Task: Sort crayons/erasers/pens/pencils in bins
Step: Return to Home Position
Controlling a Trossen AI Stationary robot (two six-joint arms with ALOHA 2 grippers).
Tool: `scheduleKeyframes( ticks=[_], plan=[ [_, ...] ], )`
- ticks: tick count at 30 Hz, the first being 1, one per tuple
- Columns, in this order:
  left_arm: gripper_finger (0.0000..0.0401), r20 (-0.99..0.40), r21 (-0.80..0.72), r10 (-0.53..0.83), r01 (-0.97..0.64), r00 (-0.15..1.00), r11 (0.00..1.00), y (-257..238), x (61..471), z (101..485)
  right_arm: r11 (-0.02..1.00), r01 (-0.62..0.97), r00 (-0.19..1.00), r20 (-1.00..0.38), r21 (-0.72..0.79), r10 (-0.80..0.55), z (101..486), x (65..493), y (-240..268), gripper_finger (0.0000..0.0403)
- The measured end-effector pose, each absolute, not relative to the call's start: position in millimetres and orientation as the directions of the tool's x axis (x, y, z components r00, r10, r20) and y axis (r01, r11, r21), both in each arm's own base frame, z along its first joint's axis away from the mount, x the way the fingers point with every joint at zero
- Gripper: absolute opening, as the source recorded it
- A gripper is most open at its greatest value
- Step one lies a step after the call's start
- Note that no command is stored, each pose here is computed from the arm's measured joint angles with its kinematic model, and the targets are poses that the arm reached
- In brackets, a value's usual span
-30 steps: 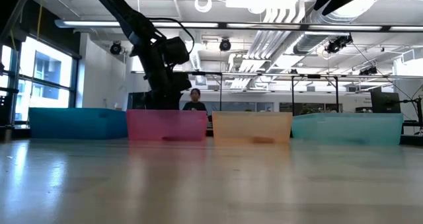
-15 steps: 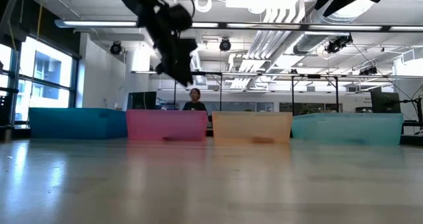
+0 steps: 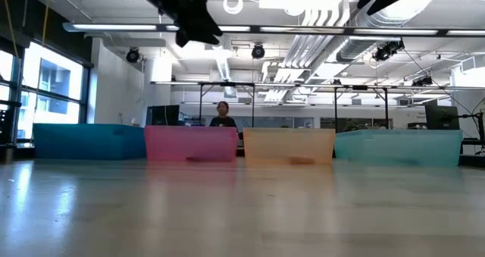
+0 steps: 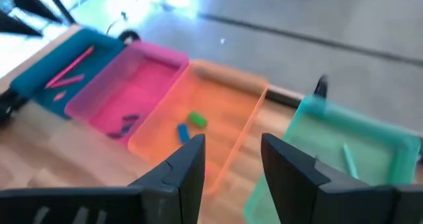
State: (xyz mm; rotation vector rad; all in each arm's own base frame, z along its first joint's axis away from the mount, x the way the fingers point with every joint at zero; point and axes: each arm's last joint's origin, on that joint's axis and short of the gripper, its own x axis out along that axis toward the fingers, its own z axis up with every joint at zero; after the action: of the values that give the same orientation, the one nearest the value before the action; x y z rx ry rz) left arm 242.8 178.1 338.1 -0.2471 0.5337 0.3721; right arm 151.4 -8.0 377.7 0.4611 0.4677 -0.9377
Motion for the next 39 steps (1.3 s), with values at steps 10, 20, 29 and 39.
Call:
scheduleKeyframes(
  ticks=[10,20,29,39],
  plan=[
    [0.0133,-0.410,-0.236,0.260,-0.377,0.874,0.896,123.8,200.8,310.9,0.498,0.863,0.479,-0.457,0.088,-0.749,388.7,135.0,-15.5,0.0140],
    [0.0115,-0.295,-0.348,0.217,-0.316,0.931,0.883,75.6,151.4,269.7,0.481,0.875,0.467,-0.377,0.062,-0.800,402.3,91.3,-25.0,0.0140],
    [0.0073,-0.169,-0.402,0.213,-0.265,0.962,0.876,47.7,117.5,245.3,0.496,0.867,0.479,-0.363,0.052,-0.799,394.3,71.1,-24.6,0.0140],
    [0.0004,-0.060,-0.431,0.185,-0.193,0.981,0.882,34.4,100.5,220.6,0.504,0.861,0.482,-0.435,0.071,-0.761,318.8,85.8,-23.9,0.0140]
  ],
)
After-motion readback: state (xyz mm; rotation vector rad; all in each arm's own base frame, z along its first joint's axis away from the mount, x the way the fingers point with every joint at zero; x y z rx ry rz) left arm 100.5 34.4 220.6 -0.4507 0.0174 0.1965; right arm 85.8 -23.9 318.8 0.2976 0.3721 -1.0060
